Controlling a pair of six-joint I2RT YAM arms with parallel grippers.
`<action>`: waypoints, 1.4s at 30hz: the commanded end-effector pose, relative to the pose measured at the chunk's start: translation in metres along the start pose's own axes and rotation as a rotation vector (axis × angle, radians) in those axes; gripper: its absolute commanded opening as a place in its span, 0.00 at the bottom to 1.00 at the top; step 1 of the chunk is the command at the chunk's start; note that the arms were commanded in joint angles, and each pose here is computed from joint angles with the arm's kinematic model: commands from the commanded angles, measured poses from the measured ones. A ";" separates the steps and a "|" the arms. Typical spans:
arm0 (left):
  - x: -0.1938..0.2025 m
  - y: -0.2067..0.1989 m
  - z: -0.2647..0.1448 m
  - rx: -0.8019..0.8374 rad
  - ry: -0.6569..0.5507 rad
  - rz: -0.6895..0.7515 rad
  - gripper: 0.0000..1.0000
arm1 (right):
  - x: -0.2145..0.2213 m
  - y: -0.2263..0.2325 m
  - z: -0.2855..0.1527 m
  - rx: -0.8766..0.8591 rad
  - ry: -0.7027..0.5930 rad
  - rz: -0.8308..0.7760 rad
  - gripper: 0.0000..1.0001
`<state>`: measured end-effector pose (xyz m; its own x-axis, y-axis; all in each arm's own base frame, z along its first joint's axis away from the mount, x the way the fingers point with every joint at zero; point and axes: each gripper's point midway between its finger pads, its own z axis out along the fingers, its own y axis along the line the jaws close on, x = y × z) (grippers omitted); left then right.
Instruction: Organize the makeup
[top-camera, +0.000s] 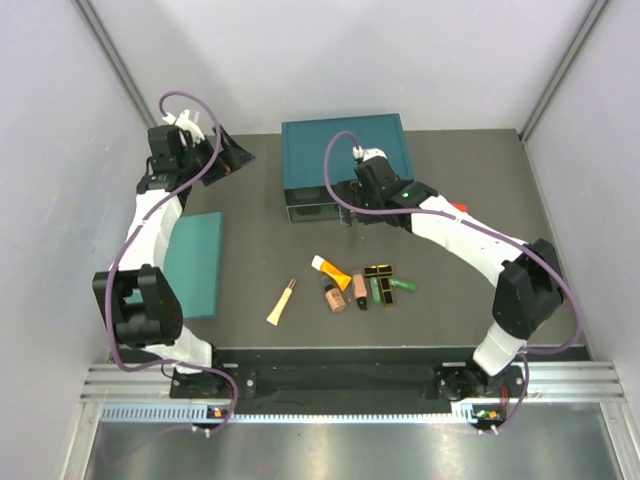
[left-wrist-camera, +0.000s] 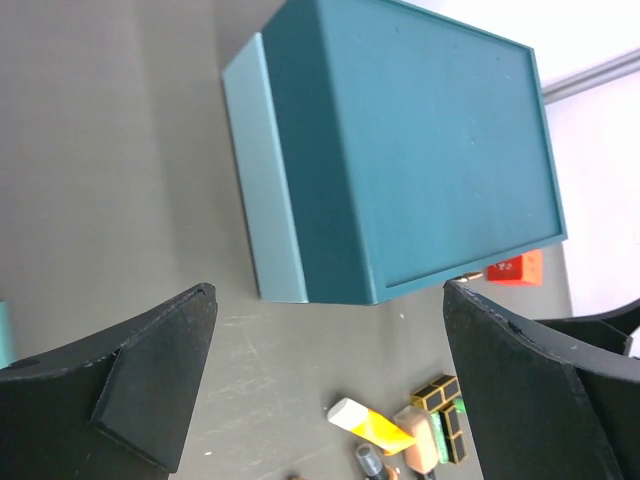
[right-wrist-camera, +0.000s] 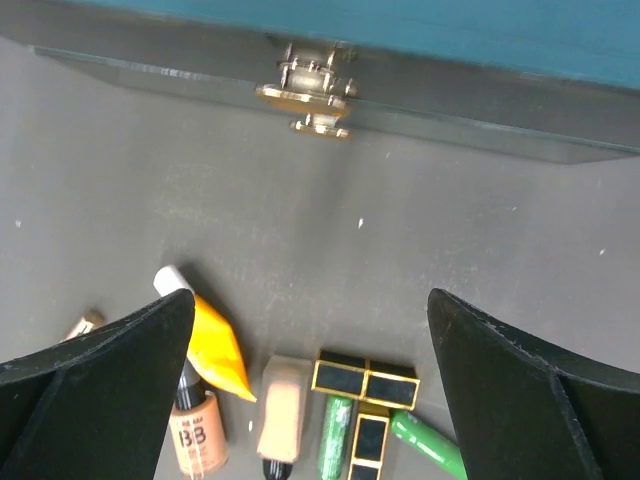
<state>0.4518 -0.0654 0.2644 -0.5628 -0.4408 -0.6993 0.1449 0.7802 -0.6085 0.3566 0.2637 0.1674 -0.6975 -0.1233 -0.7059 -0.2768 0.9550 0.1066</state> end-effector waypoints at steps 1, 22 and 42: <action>-0.005 -0.019 0.013 0.084 -0.013 -0.006 0.99 | -0.033 0.011 -0.008 0.003 -0.090 0.015 1.00; 0.052 -0.035 0.095 0.018 0.205 -0.009 0.81 | -0.050 0.019 0.050 0.074 -0.109 0.056 0.87; 0.083 -0.026 0.107 -0.009 0.320 0.009 0.75 | -0.067 0.014 0.076 0.130 -0.233 0.061 0.56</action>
<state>0.4857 -0.1652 0.1690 -0.7995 -0.2946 -0.5234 0.1043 0.7901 -0.6041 0.4354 0.2901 0.1508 -0.6025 -0.0441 -0.7969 -0.1391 0.9890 0.0505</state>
